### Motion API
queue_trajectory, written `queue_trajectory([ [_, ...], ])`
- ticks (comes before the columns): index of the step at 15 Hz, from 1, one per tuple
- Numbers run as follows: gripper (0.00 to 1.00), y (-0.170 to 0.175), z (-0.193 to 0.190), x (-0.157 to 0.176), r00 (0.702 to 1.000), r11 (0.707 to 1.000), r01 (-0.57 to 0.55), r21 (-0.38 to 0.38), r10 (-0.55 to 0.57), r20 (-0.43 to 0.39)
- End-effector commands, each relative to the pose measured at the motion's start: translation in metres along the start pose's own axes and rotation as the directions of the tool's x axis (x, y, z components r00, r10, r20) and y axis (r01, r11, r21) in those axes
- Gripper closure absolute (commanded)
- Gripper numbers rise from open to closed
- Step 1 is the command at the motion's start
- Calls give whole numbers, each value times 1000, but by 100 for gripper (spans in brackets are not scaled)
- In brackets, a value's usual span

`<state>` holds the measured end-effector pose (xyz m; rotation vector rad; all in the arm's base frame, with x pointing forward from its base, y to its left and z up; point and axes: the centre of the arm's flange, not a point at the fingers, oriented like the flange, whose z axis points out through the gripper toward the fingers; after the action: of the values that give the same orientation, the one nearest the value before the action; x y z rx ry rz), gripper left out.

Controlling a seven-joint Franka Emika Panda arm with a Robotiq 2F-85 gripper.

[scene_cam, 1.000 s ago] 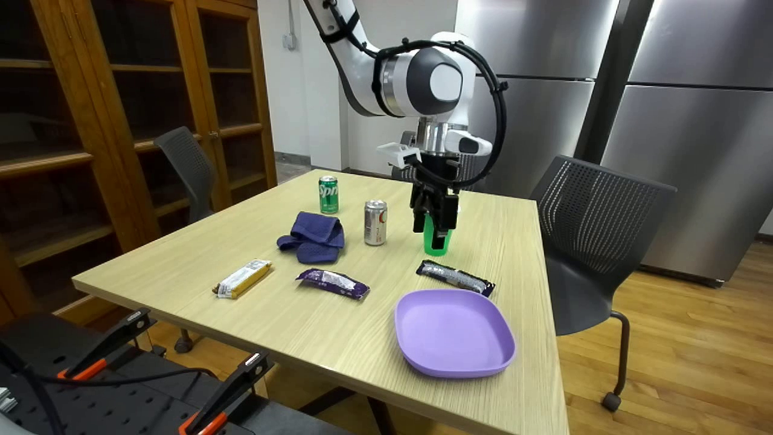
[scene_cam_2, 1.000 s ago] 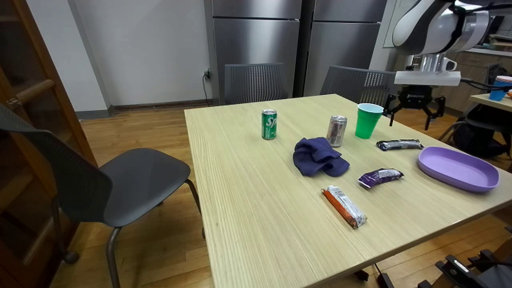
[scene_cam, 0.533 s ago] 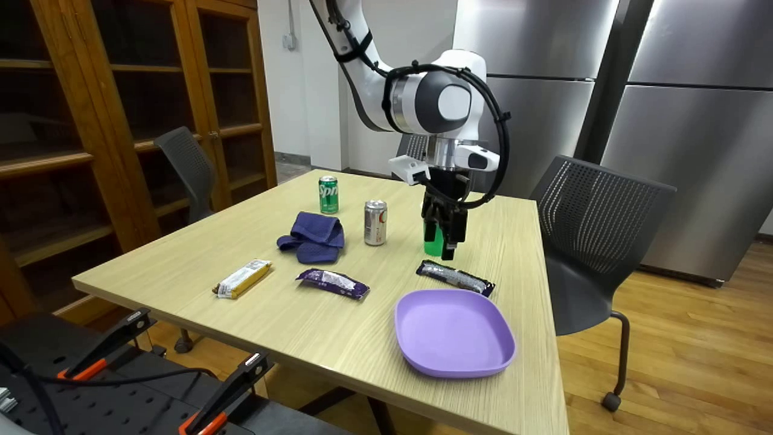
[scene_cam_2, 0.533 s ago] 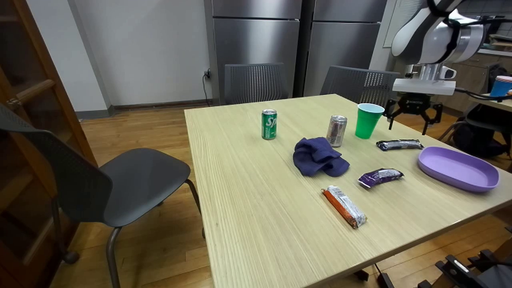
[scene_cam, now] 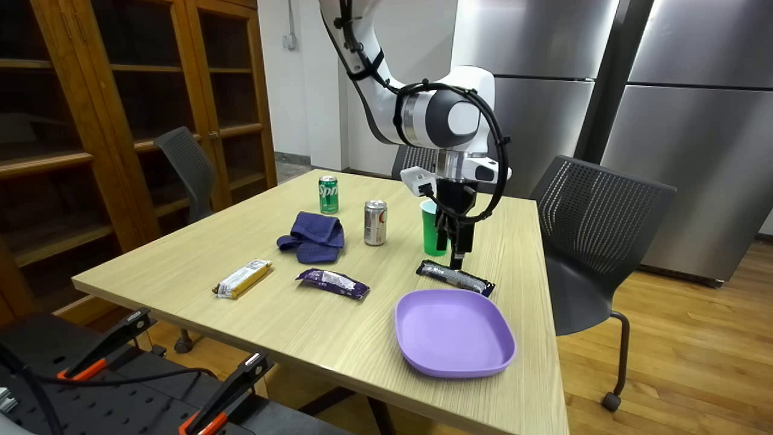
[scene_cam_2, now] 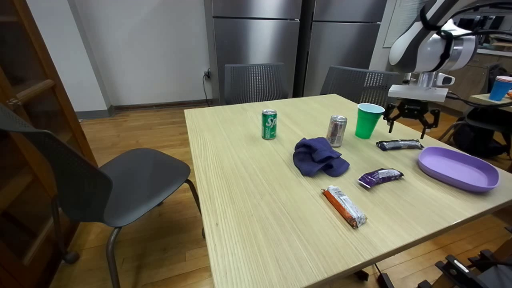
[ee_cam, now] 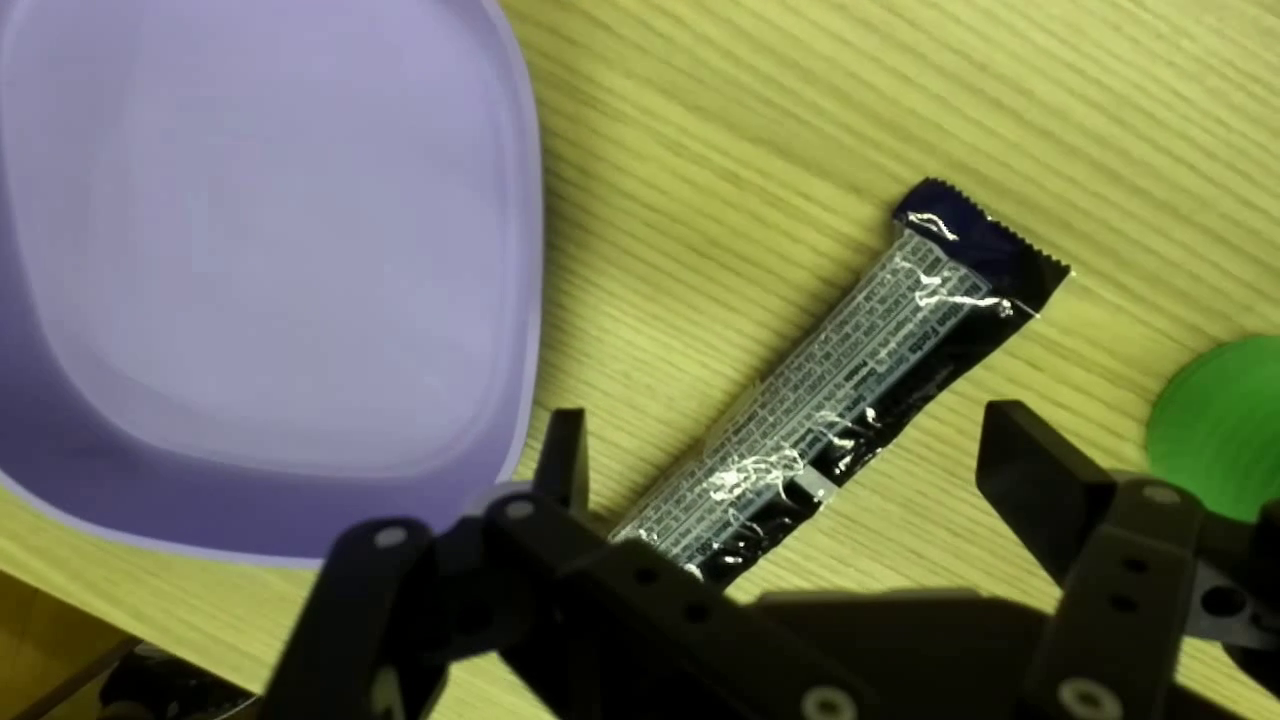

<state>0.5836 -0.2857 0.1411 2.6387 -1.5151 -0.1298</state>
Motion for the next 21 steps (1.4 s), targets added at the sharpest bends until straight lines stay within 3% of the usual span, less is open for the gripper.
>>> queue_trajectory([
  [1, 0, -10, 6, 15, 997, 997, -76, 4, 77, -11],
  [21, 0, -24, 34, 34, 952, 952, -304, -20, 304, -23],
])
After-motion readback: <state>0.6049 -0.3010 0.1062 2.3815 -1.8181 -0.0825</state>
